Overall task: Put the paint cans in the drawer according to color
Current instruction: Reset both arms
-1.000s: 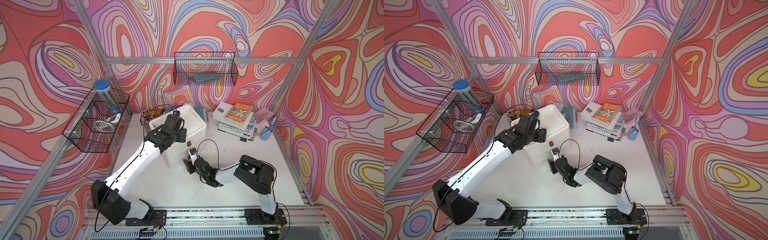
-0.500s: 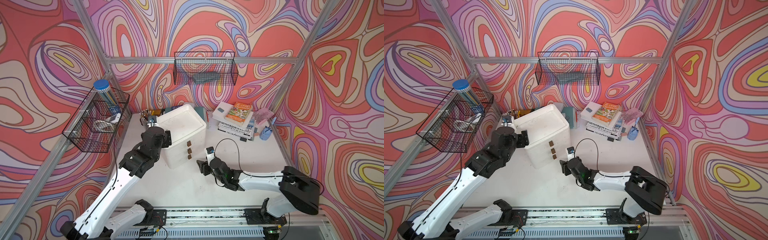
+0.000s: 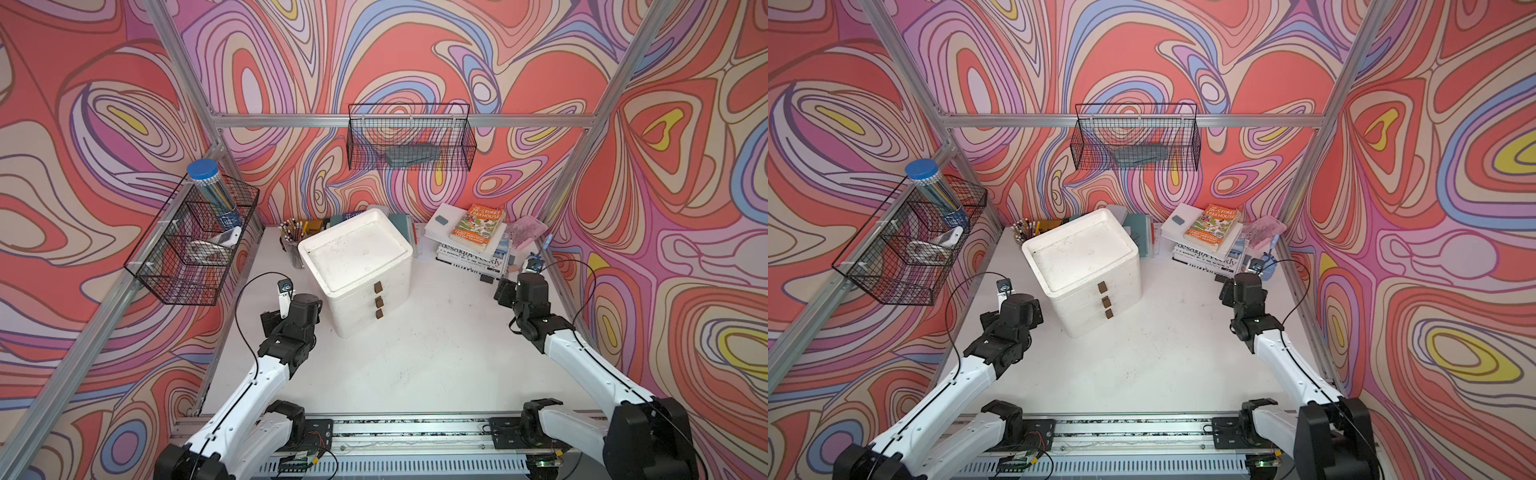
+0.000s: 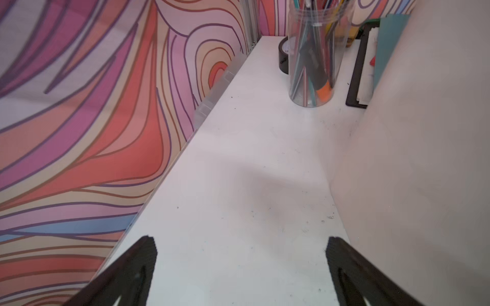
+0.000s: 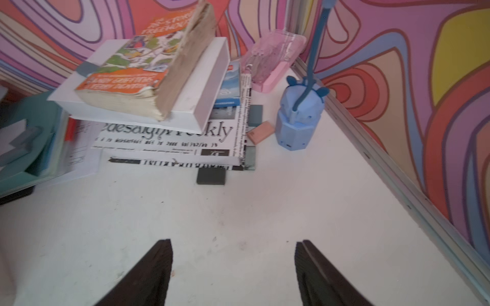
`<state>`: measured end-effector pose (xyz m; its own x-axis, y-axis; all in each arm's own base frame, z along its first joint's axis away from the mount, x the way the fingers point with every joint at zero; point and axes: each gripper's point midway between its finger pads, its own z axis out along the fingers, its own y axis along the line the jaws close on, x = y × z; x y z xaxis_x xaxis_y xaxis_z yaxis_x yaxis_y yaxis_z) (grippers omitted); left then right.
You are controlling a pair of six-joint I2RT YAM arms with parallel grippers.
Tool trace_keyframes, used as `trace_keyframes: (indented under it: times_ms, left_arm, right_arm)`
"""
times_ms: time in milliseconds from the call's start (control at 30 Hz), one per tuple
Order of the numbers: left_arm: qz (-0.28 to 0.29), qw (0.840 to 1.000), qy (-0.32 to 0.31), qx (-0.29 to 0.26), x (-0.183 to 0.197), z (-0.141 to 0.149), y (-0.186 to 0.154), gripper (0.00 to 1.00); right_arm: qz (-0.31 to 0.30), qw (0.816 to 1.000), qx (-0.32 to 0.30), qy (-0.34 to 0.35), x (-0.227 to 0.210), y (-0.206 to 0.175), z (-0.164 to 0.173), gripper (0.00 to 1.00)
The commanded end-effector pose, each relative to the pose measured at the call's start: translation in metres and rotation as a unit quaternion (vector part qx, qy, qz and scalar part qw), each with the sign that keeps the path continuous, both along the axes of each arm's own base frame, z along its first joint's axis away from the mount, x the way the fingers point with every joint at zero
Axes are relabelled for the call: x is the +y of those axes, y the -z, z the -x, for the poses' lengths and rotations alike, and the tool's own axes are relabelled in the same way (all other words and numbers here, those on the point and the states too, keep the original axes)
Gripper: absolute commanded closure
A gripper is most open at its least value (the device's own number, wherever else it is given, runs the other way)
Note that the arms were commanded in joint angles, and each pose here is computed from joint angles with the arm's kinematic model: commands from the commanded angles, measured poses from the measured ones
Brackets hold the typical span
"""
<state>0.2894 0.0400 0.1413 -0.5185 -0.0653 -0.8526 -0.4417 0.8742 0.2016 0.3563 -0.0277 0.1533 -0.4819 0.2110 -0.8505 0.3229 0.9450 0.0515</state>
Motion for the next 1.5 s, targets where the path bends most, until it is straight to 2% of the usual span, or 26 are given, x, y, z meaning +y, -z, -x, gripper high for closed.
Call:
trace_keyframes:
  times_ms: [0, 100, 200, 367, 433, 500, 567, 667, 700, 767, 833, 867, 933, 967, 1033, 1067, 1300, 1400, 1467]
  left_arm:
    - [-0.002, 0.995, 0.045, -0.093, -0.015, -0.033, -0.015, 0.01]
    - [-0.02, 0.986, 0.082, -0.147, -0.023, -0.044, -0.006, 0.01]
    - [-0.055, 0.98, 0.105, -0.157, -0.028, -0.054, 0.005, 0.01]
    - [-0.061, 0.971, 0.182, -0.14, -0.046, -0.079, 0.025, 0.01]
    - [-0.052, 0.972, 0.176, -0.147, -0.04, -0.082, 0.026, 0.01]
    - [-0.016, 0.973, 0.181, -0.143, -0.035, -0.077, 0.035, 0.01]
    - [-0.019, 0.97, 0.17, -0.171, -0.028, -0.08, 0.035, 0.01]
    - [0.0, 0.984, 0.144, -0.109, -0.02, -0.09, 0.046, 0.01]
    - [-0.012, 0.983, 0.145, -0.111, -0.02, -0.097, 0.046, 0.01]
    - [0.0, 0.983, 0.151, -0.102, -0.023, -0.093, 0.047, 0.01]
    - [-0.006, 0.975, 0.192, -0.115, -0.035, -0.096, 0.045, 0.02]
    - [-0.006, 0.977, 0.182, -0.11, -0.032, -0.096, 0.047, 0.02]
    - [0.002, 0.979, 0.18, -0.097, -0.032, -0.097, 0.048, 0.01]
    - [-0.004, 0.978, 0.18, -0.105, -0.031, -0.099, 0.046, 0.01]
    - [-0.001, 0.979, 0.178, -0.103, -0.031, -0.097, 0.048, 0.02]
    - [0.002, 0.979, 0.179, -0.095, -0.031, -0.098, 0.05, 0.01]
    - [0.008, 0.979, 0.183, -0.095, -0.03, -0.101, 0.05, 0.02]
    - [0.048, 0.975, 0.2, -0.081, -0.028, -0.105, 0.055, 0.01]
    - [0.053, 0.975, 0.202, -0.082, -0.027, -0.105, 0.056, 0.02]
  right_arm:
    - [0.033, 0.999, -0.002, -0.023, -0.008, 0.006, -0.009, 0.24]
    - [0.04, 0.999, -0.023, -0.018, -0.015, 0.009, -0.014, 0.24]
    - [0.039, 0.998, -0.043, -0.016, -0.017, 0.012, -0.02, 0.24]
    - [0.033, 0.997, -0.063, -0.033, -0.012, 0.019, -0.027, 0.24]
    - [0.034, 0.996, -0.066, -0.039, -0.011, 0.023, -0.032, 0.23]
    - [0.037, 0.995, -0.076, -0.043, -0.01, 0.024, -0.039, 0.23]
    - [0.039, 0.994, -0.091, -0.045, -0.01, 0.023, -0.048, 0.24]
    - [0.048, 0.99, -0.123, -0.046, -0.01, 0.02, -0.063, 0.24]
    - [0.043, 0.99, -0.124, -0.048, -0.009, 0.022, -0.068, 0.24]
    - [0.044, 0.99, -0.114, -0.076, -0.001, 0.036, -0.073, 0.27]
    - [0.043, 0.985, -0.141, -0.089, 0.005, 0.047, -0.065, 0.27]
    - [0.049, 0.981, -0.163, -0.092, 0.006, 0.048, -0.063, 0.25]
    - [0.044, 0.984, -0.145, -0.096, 0.007, 0.052, -0.063, 0.25]
    - [0.047, 0.982, -0.155, -0.094, 0.006, 0.05, -0.064, 0.25]
    - [0.043, 0.987, -0.135, -0.076, 0.001, 0.055, -0.067, 0.15]
    - [0.047, 0.986, -0.14, -0.071, -0.001, 0.054, -0.067, 0.02]
    - [0.047, 0.986, -0.141, -0.072, -0.001, 0.053, -0.066, 0.02]
    - [0.046, 0.986, -0.141, -0.072, -0.001, 0.053, -0.066, 0.02]
    - [0.046, 0.986, -0.141, -0.072, -0.001, 0.053, -0.066, 0.02]
